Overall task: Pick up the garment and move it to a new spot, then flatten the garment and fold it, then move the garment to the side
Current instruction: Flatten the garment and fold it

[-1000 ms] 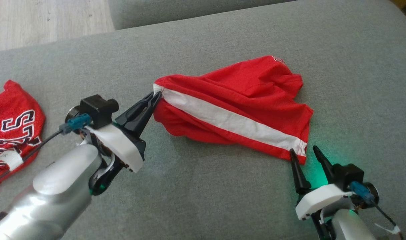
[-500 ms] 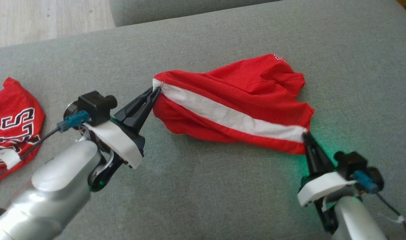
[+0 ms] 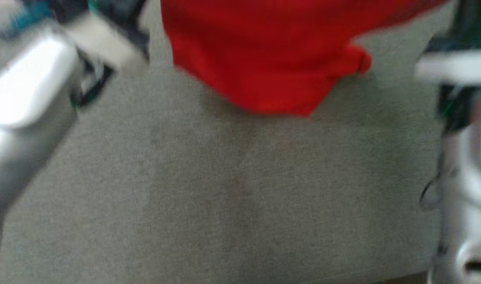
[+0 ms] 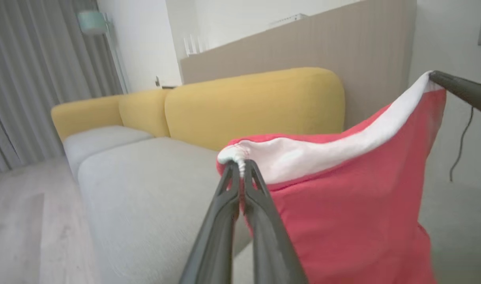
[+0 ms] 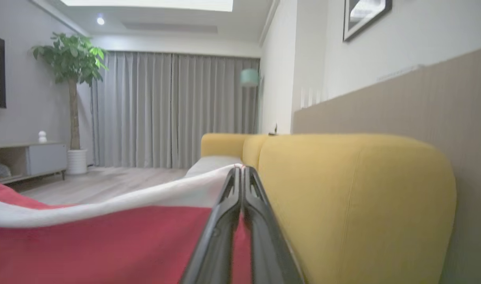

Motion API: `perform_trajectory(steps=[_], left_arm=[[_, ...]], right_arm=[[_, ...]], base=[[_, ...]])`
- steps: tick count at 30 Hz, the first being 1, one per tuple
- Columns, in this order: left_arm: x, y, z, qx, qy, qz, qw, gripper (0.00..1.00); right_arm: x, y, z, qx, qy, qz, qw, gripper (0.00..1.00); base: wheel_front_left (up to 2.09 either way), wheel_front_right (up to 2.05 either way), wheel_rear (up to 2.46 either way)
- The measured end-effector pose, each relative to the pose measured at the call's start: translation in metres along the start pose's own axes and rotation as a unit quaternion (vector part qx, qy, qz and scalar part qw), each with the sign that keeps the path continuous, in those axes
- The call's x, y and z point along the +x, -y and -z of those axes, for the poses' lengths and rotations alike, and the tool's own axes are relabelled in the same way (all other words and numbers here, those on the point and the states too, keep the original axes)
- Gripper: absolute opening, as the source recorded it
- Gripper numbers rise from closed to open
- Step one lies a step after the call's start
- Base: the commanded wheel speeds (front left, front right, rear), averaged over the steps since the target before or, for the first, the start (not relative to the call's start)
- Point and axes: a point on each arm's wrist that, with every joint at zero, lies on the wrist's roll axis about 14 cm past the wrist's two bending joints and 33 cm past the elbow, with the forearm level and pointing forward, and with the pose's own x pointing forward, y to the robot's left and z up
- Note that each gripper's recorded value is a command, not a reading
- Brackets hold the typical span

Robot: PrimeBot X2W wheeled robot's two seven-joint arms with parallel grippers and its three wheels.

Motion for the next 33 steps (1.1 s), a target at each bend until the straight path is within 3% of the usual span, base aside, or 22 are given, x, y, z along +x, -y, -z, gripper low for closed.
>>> perform_trajectory(steps=[4, 8, 10, 13, 17, 18, 23, 27, 33], left_arm=[[0.039, -0.036, -0.049, 0.064, 0.068, -0.017, 0.995, 0.00], [0.064, -0.056, -0.102, 0.103, 0.151, -0.035, 0.983, 0.00], [0.065, -0.062, -0.115, 0.105, 0.182, -0.044, 0.977, 0.00], [0.054, -0.065, -0.087, 0.096, 0.172, -0.056, 0.979, 0.00], [0.027, -0.039, -0.016, 0.066, 0.103, -0.051, 0.991, 0.00], [0.027, -0.039, -0.016, 0.066, 0.103, -0.051, 0.991, 0.00], [-0.030, 0.013, 0.077, -0.022, -0.004, -0.055, 0.998, 0.00], [-0.075, 0.053, 0.111, -0.081, -0.051, -0.066, 0.993, 0.00], [-0.126, 0.100, 0.127, -0.105, -0.093, -0.068, 0.988, 0.00]], right_arm=[[0.060, 0.033, -0.046, -0.034, 0.086, 0.027, 0.995, 0.00], [0.096, 0.050, -0.096, -0.056, 0.176, 0.044, 0.982, 0.00], [0.104, 0.049, -0.100, -0.063, 0.191, 0.040, 0.979, 0.00], [0.101, 0.037, -0.075, -0.065, 0.166, 0.019, 0.984, 0.00], [0.066, 0.028, -0.019, -0.057, 0.082, 0.000, 0.995, 0.00], [0.066, 0.028, -0.019, -0.057, 0.082, 0.000, 0.995, 0.00], [-0.008, 0.021, 0.051, -0.026, -0.043, -0.001, 0.999, 0.00], [-0.065, 0.015, 0.065, -0.009, -0.094, 0.004, 0.996, 0.00], [-0.148, 0.009, 0.068, 0.005, -0.156, 0.012, 0.988, 0.00]], base=[[0.00, 0.00, 0.00], [0.00, 0.00, 0.00], [0.00, 0.00, 0.00], [0.00, 0.00, 0.00], [0.00, 0.00, 0.00], [0.00, 0.00, 0.00], [0.00, 0.00, 0.00], [0.00, 0.00, 0.00], [0.00, 0.00, 0.00]])
